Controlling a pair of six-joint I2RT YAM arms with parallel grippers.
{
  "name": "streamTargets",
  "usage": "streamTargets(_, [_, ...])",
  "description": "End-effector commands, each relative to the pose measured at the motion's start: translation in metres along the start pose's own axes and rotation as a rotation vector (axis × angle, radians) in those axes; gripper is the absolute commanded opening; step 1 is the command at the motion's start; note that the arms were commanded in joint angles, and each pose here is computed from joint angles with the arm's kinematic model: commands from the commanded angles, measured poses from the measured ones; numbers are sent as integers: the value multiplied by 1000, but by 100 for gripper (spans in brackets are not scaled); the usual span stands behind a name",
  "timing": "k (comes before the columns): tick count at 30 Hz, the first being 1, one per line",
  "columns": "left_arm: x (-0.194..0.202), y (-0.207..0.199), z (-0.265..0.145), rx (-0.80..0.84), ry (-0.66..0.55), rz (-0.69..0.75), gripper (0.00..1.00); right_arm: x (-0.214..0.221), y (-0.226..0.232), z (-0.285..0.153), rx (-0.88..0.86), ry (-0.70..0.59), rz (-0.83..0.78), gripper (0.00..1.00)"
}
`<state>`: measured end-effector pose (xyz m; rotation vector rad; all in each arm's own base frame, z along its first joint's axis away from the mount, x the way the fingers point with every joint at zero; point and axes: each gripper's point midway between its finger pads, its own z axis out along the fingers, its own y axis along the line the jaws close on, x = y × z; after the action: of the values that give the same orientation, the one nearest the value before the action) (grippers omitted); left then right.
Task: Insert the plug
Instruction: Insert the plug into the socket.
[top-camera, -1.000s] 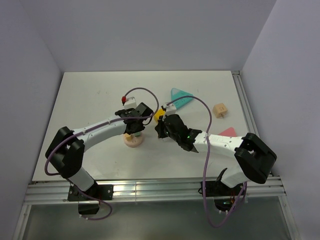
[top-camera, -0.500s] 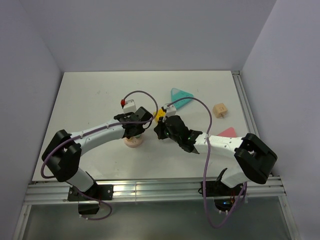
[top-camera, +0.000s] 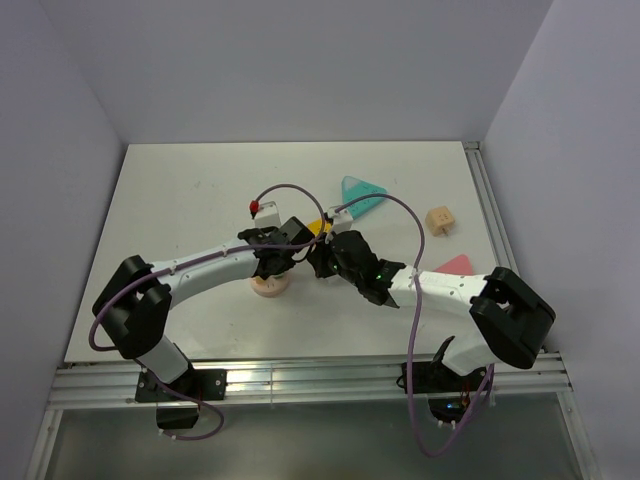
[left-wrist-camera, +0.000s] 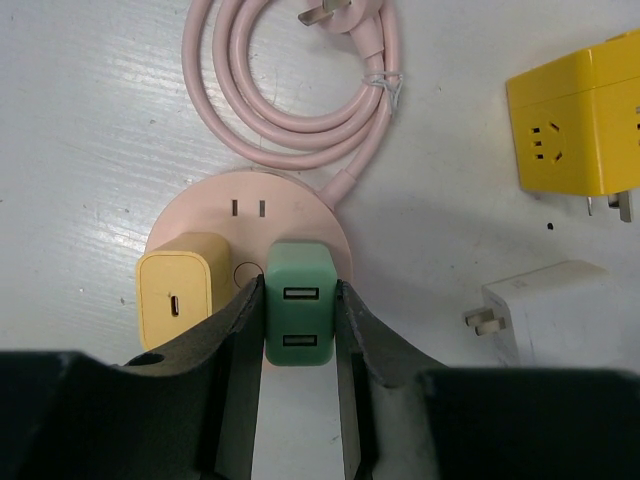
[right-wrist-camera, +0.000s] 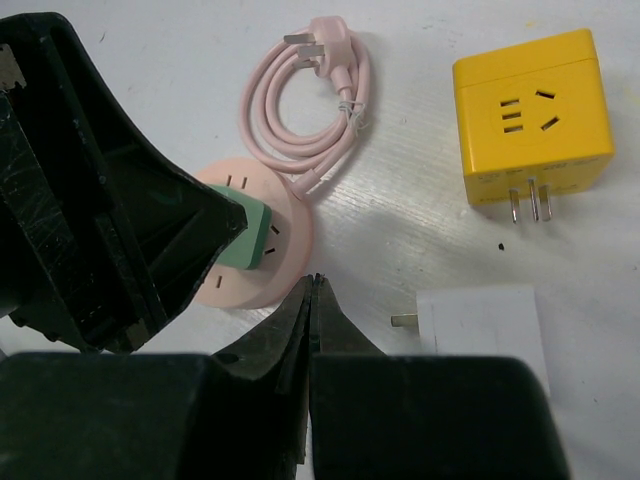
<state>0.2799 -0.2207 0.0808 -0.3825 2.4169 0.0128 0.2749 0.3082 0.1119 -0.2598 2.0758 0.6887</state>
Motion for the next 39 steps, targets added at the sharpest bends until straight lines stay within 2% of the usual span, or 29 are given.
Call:
streamTargets(1, [35,20,8,-65,107,46,0,-16,3,-6,-16,-61,15,0])
streamTargets(4, [47,20,13,-16,139,29,0,-16,3,-6,-14,-60,13,0])
streamTargets(9, [52,32,19,-56,150,31,0,-17,3,-6,-16,-64,13,0])
streamTargets(18, [40,30,13,-72,118,37,0,-19,2,-8,-13,-71,16,0])
streamTargets(24, [43,25,10,-54,124,41,0,-19,10,-13,-72,-88,24,0])
streamTargets(31, [49,16,11,-8,160,49,0,-24,23,-39,-171,-240,152,0])
streamTargets(39, [50,15,7,10,168,48,0,-11,42,-41,-176,-276,265,0])
